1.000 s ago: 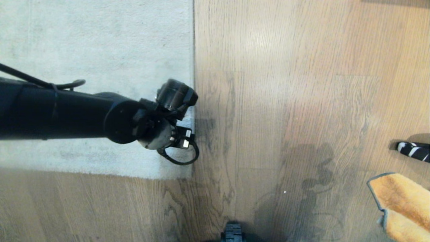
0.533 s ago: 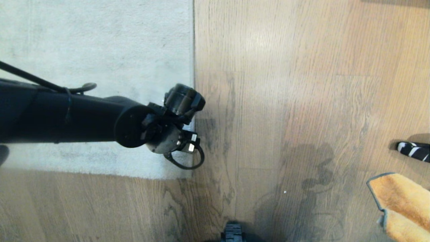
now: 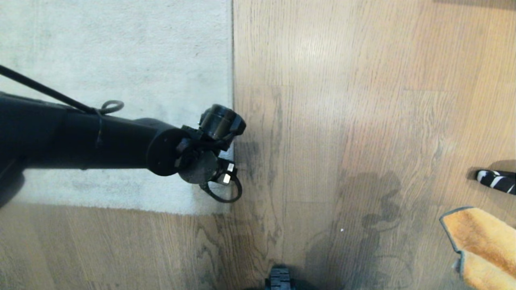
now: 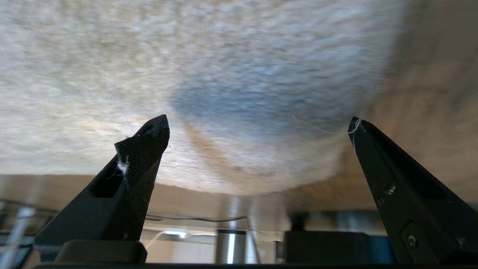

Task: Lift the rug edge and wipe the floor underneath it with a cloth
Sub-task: Lift up the carpet

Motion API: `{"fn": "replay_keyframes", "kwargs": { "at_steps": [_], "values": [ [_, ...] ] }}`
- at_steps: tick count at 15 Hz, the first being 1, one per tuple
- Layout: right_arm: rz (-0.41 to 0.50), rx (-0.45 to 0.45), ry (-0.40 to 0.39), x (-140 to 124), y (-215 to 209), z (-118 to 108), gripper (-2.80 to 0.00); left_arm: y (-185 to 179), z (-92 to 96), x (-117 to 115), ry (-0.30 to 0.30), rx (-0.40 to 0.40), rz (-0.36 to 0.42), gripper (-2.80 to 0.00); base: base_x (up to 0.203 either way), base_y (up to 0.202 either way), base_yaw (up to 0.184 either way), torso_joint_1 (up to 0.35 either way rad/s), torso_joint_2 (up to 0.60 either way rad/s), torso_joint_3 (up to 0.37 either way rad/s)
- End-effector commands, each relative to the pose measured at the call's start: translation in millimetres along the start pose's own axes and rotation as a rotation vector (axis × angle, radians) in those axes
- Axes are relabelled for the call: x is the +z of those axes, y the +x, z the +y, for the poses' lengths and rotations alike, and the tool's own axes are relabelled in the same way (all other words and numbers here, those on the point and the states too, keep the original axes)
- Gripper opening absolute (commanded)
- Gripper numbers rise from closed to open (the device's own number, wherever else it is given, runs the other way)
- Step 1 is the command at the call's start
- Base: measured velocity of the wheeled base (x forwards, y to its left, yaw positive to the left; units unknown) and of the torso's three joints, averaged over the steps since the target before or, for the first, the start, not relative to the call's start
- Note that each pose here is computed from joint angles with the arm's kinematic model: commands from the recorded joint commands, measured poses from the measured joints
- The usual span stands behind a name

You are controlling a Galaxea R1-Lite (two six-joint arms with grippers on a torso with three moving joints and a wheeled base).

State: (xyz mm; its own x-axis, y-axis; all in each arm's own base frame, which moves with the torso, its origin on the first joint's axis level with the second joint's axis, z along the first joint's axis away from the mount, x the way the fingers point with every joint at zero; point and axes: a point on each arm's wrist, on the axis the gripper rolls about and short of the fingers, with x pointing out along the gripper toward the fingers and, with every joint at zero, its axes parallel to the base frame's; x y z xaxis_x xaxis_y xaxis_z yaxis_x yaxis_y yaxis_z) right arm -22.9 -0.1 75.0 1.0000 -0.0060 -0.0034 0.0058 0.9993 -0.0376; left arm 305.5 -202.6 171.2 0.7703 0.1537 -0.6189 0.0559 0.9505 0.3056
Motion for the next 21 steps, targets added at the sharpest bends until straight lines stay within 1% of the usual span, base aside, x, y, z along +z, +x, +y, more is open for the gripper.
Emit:
{"fn": "replay_keyframes", "kwargs": {
  "at_steps": [1, 2, 6, 7, 10, 12, 21],
  "values": [
    [0.001, 0.0, -0.001, 0.0, 0.1, 0.0, -2.8, 9.2, -4.0, -4.2, 0.02, 0.061, 0.013, 0.0, 0.0, 0.0, 0.0, 0.0, 0.0, 0.0],
    [0.001, 0.0, -0.001, 0.0, 0.1, 0.0, -2.8, 11.5, -5.1, -5.3, 0.026, 0.073, 0.017, 0.0, 0.0, 0.0, 0.0, 0.0, 0.0, 0.0],
    [0.001, 0.0, -0.001, 0.0, 0.1, 0.0, -2.8, 12.2, -4.4, -5.3, 0.042, 0.08, 0.018, 0.0, 0.0, 0.0, 0.0, 0.0, 0.0, 0.0],
    [0.001, 0.0, -0.001, 0.0, 0.1, 0.0, -2.8, 12.5, -3.2, -3.4, 0.039, 0.082, 0.014, 0.0, 0.0, 0.0, 0.0, 0.0, 0.0, 0.0],
    [0.001, 0.0, -0.001, 0.0, 0.1, 0.0, -2.8, 8.1, -4.2, 12.5, 0.0, 0.069, -0.033, 0.0, 0.0, 0.0, 0.0, 0.0, 0.0, 0.0],
    [0.001, 0.0, -0.001, 0.0, 0.1, 0.0, -2.8, 5.1, -4.9, 17.8, -0.013, 0.055, -0.051, 0.0, 0.0, 0.0, 0.0, 0.0, 0.0, 0.0],
    [0.001, 0.0, -0.001, 0.0, 0.1, 0.0, -2.8, -7.8, -14.8, 23.8, -0.031, 0.014, -0.087, 0.0, 0.0, 0.0, 0.0, 0.0, 0.0, 0.0]
  ]
}}
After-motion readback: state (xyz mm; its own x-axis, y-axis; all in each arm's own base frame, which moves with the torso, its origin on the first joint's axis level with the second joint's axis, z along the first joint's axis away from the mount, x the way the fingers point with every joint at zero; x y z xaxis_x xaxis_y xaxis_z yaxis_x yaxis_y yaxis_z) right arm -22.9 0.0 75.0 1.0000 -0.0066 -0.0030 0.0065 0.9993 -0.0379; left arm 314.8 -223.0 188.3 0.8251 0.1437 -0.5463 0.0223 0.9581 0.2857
